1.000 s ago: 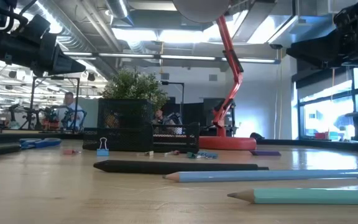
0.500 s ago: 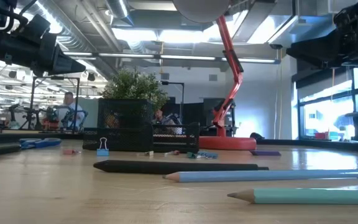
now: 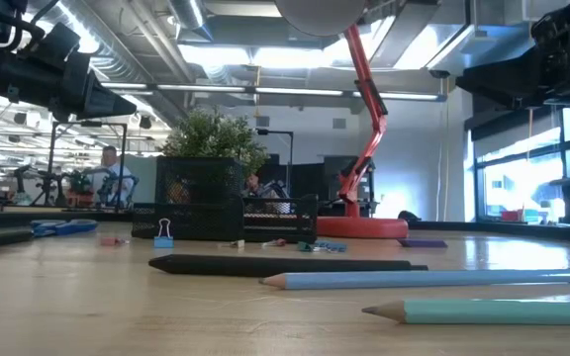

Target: Pick and place office supplies into organizer

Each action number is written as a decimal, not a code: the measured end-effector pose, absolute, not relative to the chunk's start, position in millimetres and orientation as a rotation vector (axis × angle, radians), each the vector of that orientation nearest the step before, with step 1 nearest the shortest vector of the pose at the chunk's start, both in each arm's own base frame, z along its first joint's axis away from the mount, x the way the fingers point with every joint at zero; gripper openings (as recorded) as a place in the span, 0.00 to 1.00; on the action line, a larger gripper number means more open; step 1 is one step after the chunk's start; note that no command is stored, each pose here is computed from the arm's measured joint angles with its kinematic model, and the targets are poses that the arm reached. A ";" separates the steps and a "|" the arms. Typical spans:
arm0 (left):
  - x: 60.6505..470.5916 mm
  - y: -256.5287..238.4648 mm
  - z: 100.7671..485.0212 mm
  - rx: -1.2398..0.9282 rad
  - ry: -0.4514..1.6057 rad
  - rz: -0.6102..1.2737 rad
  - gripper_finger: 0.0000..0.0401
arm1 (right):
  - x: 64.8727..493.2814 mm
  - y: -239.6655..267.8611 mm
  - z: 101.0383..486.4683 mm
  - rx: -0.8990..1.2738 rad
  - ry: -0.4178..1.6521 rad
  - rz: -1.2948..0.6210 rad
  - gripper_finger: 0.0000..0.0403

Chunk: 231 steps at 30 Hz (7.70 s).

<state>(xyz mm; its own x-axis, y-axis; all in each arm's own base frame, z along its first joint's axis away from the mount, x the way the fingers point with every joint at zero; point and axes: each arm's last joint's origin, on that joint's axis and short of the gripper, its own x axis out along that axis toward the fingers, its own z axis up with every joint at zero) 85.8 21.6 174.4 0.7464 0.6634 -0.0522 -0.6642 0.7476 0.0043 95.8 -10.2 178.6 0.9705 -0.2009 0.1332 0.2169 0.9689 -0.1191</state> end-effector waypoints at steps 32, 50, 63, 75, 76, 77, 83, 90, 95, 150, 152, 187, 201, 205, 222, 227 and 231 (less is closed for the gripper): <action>85.8 21.6 174.4 -0.015 0.051 0.726 0.15 | 95.8 -10.2 178.6 -0.134 -0.120 -0.212 0.40; 85.8 21.6 174.4 -0.015 0.051 0.726 0.15 | 95.8 -10.2 178.6 -0.133 -0.121 -0.212 0.40; 86.8 20.5 174.3 -0.007 0.056 0.676 0.17 | 95.8 -10.2 178.6 -0.133 -0.120 -0.212 0.40; 89.8 16.2 176.2 -0.095 0.018 0.497 0.39 | 95.8 -10.2 178.6 -0.133 -0.120 -0.212 0.40; 89.9 15.9 176.6 -0.096 0.015 0.486 0.40 | 95.8 -10.2 178.6 -0.133 -0.120 -0.212 0.40; 90.0 15.8 176.8 -0.090 0.015 0.482 0.40 | 95.8 -10.2 178.6 -0.134 -0.120 -0.212 0.40; 89.9 15.9 176.8 -0.046 0.025 0.483 0.41 | 95.8 -10.2 178.6 -0.133 -0.120 -0.212 0.40; 89.9 15.9 176.3 -0.071 0.024 0.484 0.41 | 95.7 -10.1 179.4 -0.133 -0.129 -0.212 0.40; 90.1 15.8 178.7 -0.102 -0.007 0.481 0.40 | 95.7 -10.2 179.4 -0.133 -0.129 -0.212 0.40; 181.9 44.3 223.0 -0.952 1.274 1.377 0.33 | 94.5 -10.1 186.0 -0.255 -0.184 -0.229 0.40; 185.4 46.7 217.6 -0.983 1.278 1.424 0.33 | 94.4 -10.1 186.3 -0.229 -0.191 -0.227 0.40; 175.2 62.4 182.0 -1.068 1.476 1.544 0.32 | 95.3 -10.2 181.7 -0.206 -0.145 -0.220 0.40; 164.6 62.6 179.8 -1.205 1.213 1.486 0.32 | 95.4 -10.2 181.5 -0.211 -0.142 -0.221 0.40; 168.6 64.1 177.7 -1.218 1.185 1.475 0.32 | 95.4 -10.2 181.5 -0.211 -0.142 -0.220 0.40; 185.0 66.1 165.2 -1.266 1.165 1.443 0.32 | 95.7 -10.2 179.5 -0.215 -0.121 -0.219 0.40; 185.2 60.4 164.1 -1.282 1.179 1.479 0.32 | 95.8 -10.2 178.6 -0.215 -0.111 -0.218 0.40; 184.1 57.6 164.4 -1.269 1.194 1.493 0.32 | 95.9 -10.2 178.2 -0.215 -0.107 -0.217 0.40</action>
<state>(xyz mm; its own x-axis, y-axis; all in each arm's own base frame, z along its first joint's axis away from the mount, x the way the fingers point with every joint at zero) 184.1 57.6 164.4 -0.1535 0.0091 -0.9881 -0.9660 -0.2121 0.1481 95.9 -10.2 178.2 0.9709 -0.2021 0.1282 0.2249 0.9536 -0.1999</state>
